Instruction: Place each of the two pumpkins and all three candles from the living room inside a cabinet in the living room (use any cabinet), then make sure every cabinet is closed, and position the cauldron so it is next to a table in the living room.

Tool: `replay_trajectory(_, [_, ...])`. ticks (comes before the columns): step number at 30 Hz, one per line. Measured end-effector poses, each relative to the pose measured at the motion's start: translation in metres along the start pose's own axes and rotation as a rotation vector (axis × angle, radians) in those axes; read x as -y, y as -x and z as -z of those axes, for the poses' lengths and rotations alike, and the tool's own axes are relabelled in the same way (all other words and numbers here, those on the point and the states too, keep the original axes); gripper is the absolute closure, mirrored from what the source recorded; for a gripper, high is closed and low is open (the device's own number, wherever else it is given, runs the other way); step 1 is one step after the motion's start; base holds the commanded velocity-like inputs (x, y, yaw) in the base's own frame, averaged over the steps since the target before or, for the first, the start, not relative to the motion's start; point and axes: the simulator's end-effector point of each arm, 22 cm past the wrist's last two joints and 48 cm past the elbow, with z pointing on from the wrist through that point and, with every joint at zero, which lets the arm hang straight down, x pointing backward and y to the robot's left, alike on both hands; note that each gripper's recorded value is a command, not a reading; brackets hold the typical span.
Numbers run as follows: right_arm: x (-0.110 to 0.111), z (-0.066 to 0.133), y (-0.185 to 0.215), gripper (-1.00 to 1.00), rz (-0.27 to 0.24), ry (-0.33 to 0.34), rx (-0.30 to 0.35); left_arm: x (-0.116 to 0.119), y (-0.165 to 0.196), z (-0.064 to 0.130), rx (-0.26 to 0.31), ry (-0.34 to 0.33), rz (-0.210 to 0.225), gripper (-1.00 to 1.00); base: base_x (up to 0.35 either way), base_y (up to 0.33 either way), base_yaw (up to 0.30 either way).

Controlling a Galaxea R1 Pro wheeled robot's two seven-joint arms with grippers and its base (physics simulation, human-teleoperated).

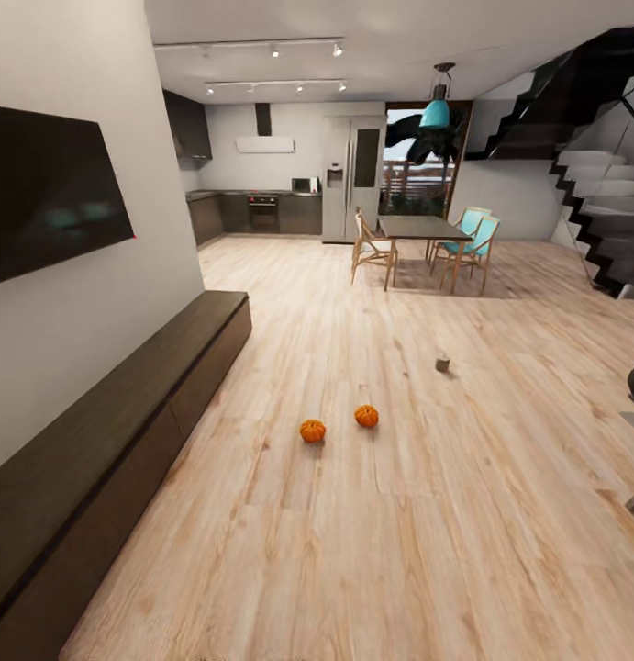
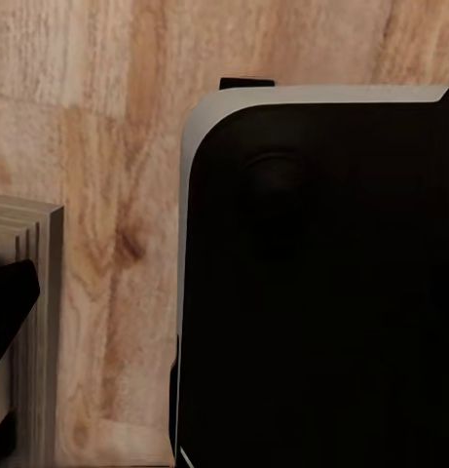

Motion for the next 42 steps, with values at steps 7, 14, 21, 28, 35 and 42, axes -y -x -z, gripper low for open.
replay_trajectory(7, [-0.0001,0.0,-0.0016,-1.0,-0.001,0.0,-0.004,-0.0002,-0.0016,0.0001,-0.004,0.0,0.0,-1.0,-0.005,0.079,0.253])
replay_trajectory(14, [0.0,0.0,-0.0019,-1.0,0.0,0.0,-0.005,-0.0001,-0.0018,0.0001,-0.005,0.0,-0.001,-1.0,0.018,0.053,0.042])
replay_trajectory(21, [0.0,0.0,-0.0022,-1.0,-0.001,-0.001,-0.006,0.0002,-0.0021,0.0002,-0.005,-0.001,-0.003,-1.0,0.147,0.062,0.058])
replay_trajectory(28, [0.0,0.0,-0.0035,-1.0,-0.001,0.0,-0.009,0.0008,-0.0037,0.0003,-0.01,-0.001,-0.003,-1.0,0.124,0.001,0.223])
replay_trajectory(35, [-0.0001,0.0,-0.0052,-1.0,-0.001,0.0,-0.013,0.0022,-0.0051,0.0004,-0.013,-0.003,-0.004,-1.0,0.019,-0.001,0.197])
replay_trajectory(42, [-0.0001,0.0,-0.0056,-1.0,-0.001,0.0,-0.014,0.0023,-0.0056,0.0005,-0.014,-0.003,-0.004,-1.0,0.001,0.0,0.03])
